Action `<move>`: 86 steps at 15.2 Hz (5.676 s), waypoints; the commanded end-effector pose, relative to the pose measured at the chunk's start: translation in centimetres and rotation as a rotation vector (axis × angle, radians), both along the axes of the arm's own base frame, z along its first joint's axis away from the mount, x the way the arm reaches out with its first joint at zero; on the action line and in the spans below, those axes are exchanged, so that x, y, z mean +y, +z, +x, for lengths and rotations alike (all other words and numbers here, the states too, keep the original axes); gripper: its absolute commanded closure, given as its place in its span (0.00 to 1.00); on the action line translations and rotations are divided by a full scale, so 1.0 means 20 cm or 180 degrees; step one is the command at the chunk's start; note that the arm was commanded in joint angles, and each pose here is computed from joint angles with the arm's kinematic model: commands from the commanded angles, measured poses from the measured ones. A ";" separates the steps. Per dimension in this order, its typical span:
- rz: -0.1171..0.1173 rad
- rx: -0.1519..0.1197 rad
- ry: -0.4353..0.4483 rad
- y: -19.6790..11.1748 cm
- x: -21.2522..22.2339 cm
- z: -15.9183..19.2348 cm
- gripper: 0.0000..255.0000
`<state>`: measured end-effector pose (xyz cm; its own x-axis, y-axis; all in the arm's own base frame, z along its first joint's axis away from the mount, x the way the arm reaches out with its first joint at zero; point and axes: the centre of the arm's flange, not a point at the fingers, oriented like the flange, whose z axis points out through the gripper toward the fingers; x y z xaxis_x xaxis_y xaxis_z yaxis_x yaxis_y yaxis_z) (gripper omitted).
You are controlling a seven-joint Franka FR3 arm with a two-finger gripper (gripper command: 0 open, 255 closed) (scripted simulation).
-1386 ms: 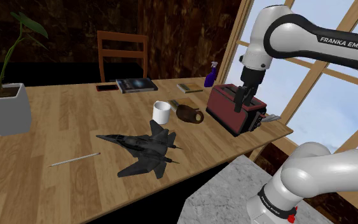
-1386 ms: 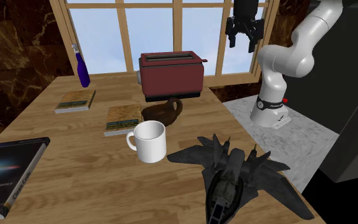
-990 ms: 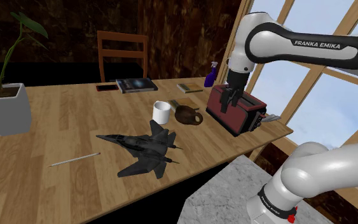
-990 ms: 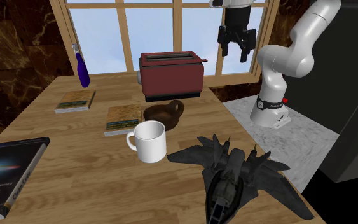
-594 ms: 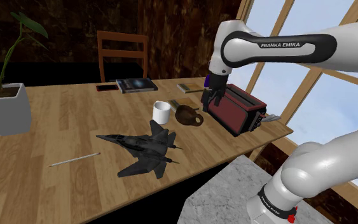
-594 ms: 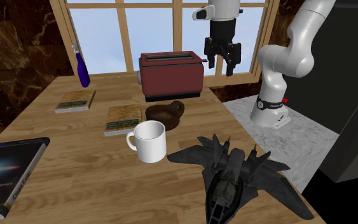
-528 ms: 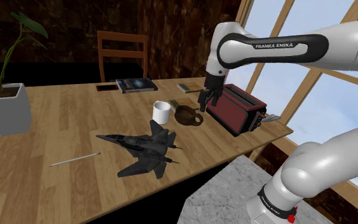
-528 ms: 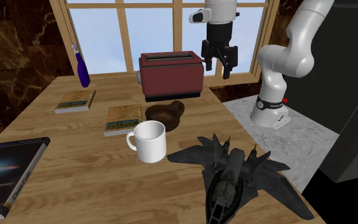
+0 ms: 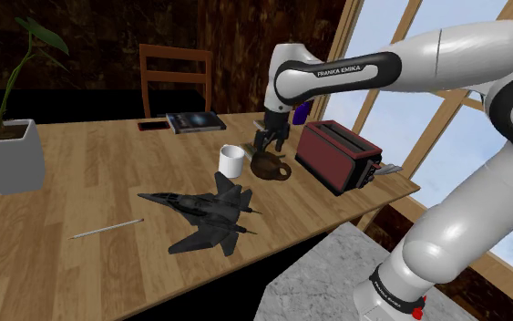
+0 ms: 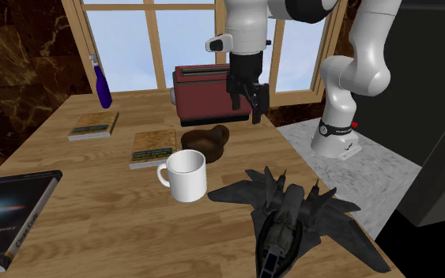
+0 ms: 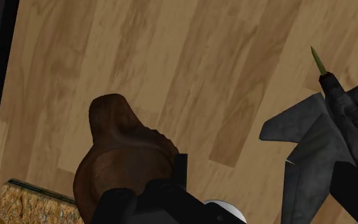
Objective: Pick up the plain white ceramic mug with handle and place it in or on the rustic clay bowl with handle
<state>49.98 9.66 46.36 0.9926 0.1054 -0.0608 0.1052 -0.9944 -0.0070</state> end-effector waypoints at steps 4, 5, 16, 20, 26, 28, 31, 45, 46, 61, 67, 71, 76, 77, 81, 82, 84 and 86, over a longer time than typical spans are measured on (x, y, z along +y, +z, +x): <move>0.0004 -0.0047 0.0007 -0.12 0.12 0.28 0.00; 0.0004 -0.0056 0.0008 -0.15 0.14 0.33 0.00; 0.0007 -0.0133 0.0021 -0.40 0.31 0.80 0.00; 0.0007 -0.0133 0.0021 -0.51 0.31 0.80 0.00; 0.0007 -0.0133 0.0021 -0.55 0.31 0.80 0.00; 0.0007 -0.0133 0.0021 -0.55 0.31 0.80 0.00; 0.0007 -0.0133 0.0021 -0.55 0.31 0.80 1.00; 0.0007 -0.0133 0.0021 -0.39 0.31 0.80 1.00; 0.0007 -0.0133 0.0021 -0.37 0.31 0.80 1.00; 0.0007 -0.0133 0.0021 0.03 0.31 0.80 1.00; 0.0007 -0.0133 0.0021 0.19 0.31 0.80 1.00; 0.0007 -0.0133 0.0021 0.29 0.31 0.80 1.00; 0.0007 -0.0133 0.0021 0.35 0.08 0.68 1.00; 0.0007 -0.0133 0.0021 0.36 0.03 0.64 1.00; 0.0007 -0.0133 0.0021 0.40 -0.20 0.52 1.00; 0.0007 -0.0133 0.0021 0.41 -0.26 0.49 1.00; 0.0007 -0.0133 0.0021 0.44 -0.37 0.42 1.00; 0.0007 -0.0133 0.0021 0.42 -0.44 0.38 1.00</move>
<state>58.06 1.57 54.95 0.9937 0.1106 -0.0193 0.1105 -0.9939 -0.0042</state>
